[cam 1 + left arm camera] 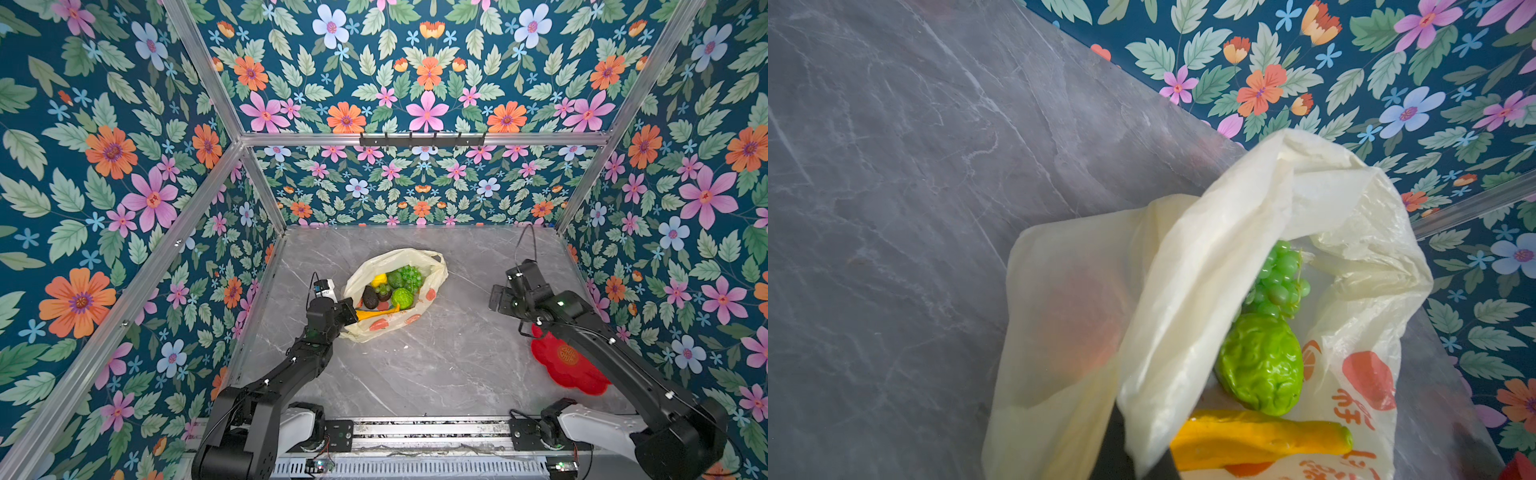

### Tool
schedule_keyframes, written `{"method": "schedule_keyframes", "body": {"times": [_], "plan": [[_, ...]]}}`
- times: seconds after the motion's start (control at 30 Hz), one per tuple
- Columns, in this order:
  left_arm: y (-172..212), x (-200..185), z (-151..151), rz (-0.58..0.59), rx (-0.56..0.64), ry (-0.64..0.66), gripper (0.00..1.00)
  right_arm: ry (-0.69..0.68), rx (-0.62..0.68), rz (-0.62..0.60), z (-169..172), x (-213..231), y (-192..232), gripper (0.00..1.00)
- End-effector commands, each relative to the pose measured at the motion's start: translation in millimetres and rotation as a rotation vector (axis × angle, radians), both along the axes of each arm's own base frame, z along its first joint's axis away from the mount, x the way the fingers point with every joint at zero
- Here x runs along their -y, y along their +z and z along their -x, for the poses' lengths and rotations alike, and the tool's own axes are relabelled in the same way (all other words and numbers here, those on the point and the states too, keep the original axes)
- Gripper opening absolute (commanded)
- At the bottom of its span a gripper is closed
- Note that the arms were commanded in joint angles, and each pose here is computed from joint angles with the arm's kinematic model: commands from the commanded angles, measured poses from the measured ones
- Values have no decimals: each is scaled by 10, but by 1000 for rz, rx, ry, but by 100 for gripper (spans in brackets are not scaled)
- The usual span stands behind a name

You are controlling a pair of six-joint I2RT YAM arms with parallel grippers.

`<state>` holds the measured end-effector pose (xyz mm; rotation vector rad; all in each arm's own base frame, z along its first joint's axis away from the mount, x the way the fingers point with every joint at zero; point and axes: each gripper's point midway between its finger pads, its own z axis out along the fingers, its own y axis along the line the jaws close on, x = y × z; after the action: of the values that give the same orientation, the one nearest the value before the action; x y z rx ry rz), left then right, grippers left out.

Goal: Take the fake fruits out of the plastic bag
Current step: 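Release the bag and move the right gripper to the red flower-shaped bowl, then grasp the red flower-shaped bowl rim with the right gripper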

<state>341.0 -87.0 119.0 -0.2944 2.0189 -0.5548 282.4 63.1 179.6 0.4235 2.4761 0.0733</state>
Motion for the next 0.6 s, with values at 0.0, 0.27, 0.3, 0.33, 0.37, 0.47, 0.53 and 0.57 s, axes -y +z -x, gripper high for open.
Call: {"method": "schedule_keyframes", "body": {"times": [0.0, 0.27, 0.3, 0.33, 0.37, 0.47, 0.53, 0.57], "plan": [[40, -27, -17, -8, 12, 14, 0, -111, -81, -5, 224, 304, -168, 99], [18, -25, -14, -9, 5, 13, 0, -285, -132, -37, 409, 741, -480, 99], [20, -27, -14, -10, 6, 15, 0, -302, -143, -59, 429, 773, -545, 99], [25, -29, -15, -11, 7, 15, 0, -320, -151, -90, 443, 797, -610, 99], [15, -32, -11, -13, 4, 16, 0, -335, -156, -122, 452, 815, -669, 99], [7, -38, -12, -14, 3, 19, 0, -385, -171, -204, 492, 864, -859, 99], [-10, -39, -12, -15, -1, 19, 0, -402, -179, -230, 511, 881, -958, 99], [-4, -34, -18, -14, 1, 18, 0, -407, -182, -233, 517, 890, -994, 99]]}}
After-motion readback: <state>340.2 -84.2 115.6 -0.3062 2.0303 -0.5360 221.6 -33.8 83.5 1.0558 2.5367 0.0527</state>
